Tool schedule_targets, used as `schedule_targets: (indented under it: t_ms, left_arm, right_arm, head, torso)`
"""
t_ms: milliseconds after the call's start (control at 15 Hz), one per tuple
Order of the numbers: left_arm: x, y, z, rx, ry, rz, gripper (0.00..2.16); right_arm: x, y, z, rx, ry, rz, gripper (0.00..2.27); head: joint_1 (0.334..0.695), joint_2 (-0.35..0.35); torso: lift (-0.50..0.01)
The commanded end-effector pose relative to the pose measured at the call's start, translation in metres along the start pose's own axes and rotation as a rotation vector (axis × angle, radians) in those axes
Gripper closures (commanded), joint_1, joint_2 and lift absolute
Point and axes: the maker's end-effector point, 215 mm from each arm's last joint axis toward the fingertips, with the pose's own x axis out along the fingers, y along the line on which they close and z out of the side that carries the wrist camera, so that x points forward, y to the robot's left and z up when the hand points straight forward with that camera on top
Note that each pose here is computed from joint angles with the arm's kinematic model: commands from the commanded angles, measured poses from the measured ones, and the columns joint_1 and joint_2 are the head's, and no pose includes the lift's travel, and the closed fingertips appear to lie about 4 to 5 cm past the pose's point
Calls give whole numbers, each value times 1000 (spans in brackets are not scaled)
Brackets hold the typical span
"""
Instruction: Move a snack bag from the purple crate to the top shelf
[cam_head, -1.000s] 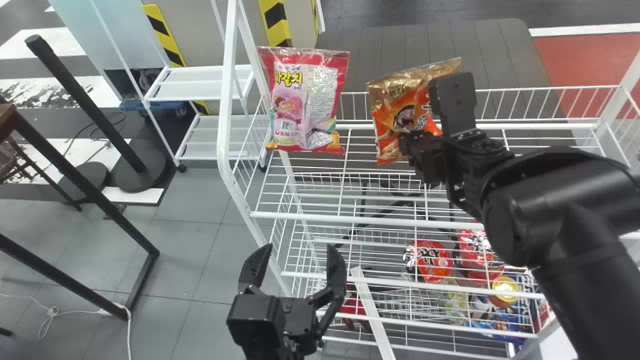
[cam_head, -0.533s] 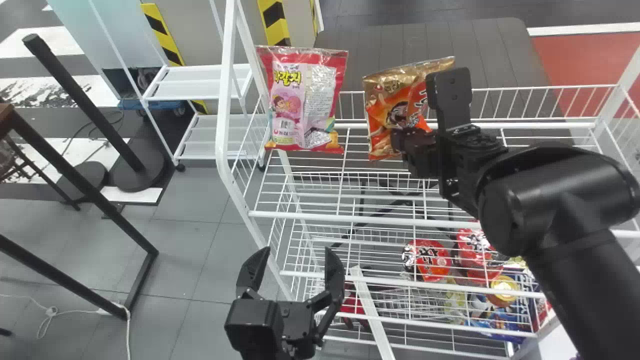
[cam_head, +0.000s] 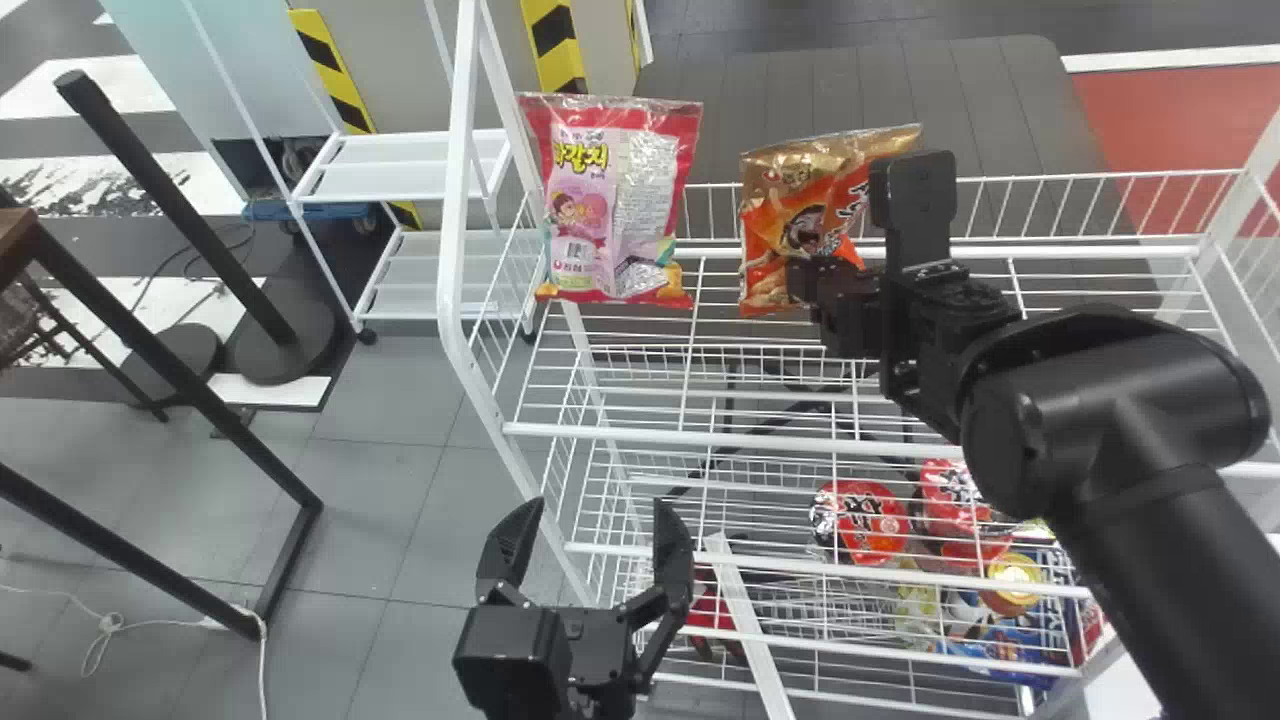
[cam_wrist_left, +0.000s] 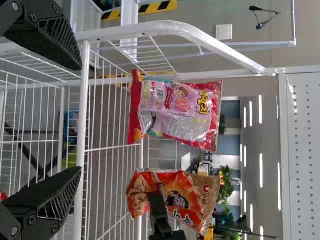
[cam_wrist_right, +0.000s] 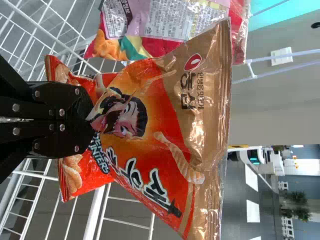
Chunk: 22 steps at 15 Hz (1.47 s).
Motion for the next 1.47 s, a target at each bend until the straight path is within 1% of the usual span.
schedule_targets:
  t_ms: [0,67,133,200,267,667,1133,1400]
  left_arm:
    - [1,1,0,1,-2,1,103]
    - [1,1,0,1,-1,1,103]
    - [1,2,-1,2,1,4,103]
    - [2,2,-1,1,-1,5,103]
    - [3,3,-1,2,-1,5,103]
    - [9,2,-2,-1,-2,3,103]
    - [17,3,-4,-7,3,3,103]
    - [18,2,-3,-10,1,0,103]
  right_arm:
    - [4,-4,1,9,-7,-3,1403]
    - [5,-5,1,7,-6,-6,1376]
    - [7,-8,3,6,-8,-10,1001]
    - [8,-8,6,6,-17,-10,387]
    - [8,-8,6,7,-17,-10,107]
    - [8,-6,10,7,-23,-5,80]
    - [9,-6,28,12,-63,0,83]
    - [-2,4,30,7,-87,17,73]
  head:
    - [695,188]
    - [695,187]
    - [695,186]
    - [695,183]
    - [695,182]
    - [695,185]
    - [695,183]
    - [695,182]
  torso:
    - [0]
    - [0]
    - [0]
    - [0]
    - [0]
    - [0]
    - [0]
    - [0]
